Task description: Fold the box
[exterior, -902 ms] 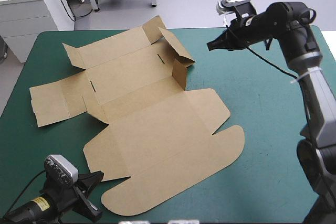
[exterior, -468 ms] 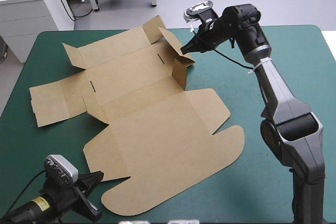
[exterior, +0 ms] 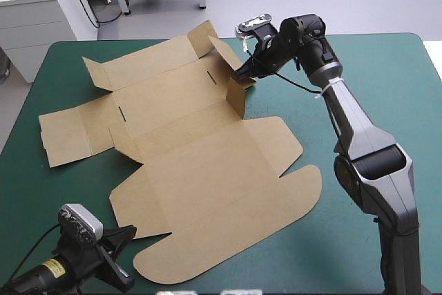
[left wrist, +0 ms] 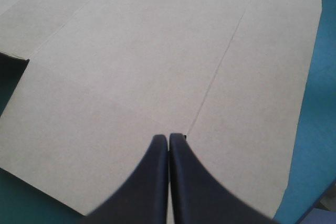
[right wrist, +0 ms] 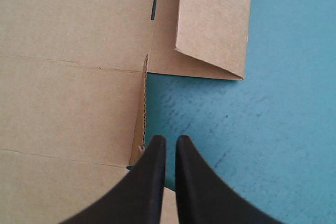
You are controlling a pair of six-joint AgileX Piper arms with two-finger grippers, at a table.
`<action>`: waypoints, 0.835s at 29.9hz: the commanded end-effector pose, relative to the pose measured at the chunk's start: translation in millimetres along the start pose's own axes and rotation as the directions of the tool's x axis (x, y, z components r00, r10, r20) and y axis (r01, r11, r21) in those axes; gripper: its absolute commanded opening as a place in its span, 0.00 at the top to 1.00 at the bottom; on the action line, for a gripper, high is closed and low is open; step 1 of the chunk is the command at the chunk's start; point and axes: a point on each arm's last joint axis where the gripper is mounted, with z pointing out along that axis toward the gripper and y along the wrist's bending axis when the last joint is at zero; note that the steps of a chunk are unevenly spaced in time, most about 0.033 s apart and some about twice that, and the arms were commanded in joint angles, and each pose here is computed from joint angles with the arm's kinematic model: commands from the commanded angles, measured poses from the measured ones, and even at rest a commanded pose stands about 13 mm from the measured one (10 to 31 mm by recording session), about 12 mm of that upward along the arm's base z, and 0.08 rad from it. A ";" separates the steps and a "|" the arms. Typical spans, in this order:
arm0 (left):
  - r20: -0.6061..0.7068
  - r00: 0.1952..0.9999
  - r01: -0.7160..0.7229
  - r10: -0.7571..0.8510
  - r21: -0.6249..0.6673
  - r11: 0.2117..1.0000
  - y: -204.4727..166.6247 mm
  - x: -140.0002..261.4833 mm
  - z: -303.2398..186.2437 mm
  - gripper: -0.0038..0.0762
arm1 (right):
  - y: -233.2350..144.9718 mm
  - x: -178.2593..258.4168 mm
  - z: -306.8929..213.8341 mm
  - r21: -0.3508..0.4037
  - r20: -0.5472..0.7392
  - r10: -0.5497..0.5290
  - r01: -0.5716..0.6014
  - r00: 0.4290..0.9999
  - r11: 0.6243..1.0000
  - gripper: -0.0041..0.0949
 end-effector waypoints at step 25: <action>0.077 0.997 0.011 -0.011 -0.001 1.000 -0.5 -13.0 -4.6 0.96 | 5.0 -5.8 19.1 -0.082 0.060 -0.026 0.031 0.998 0.996 0.53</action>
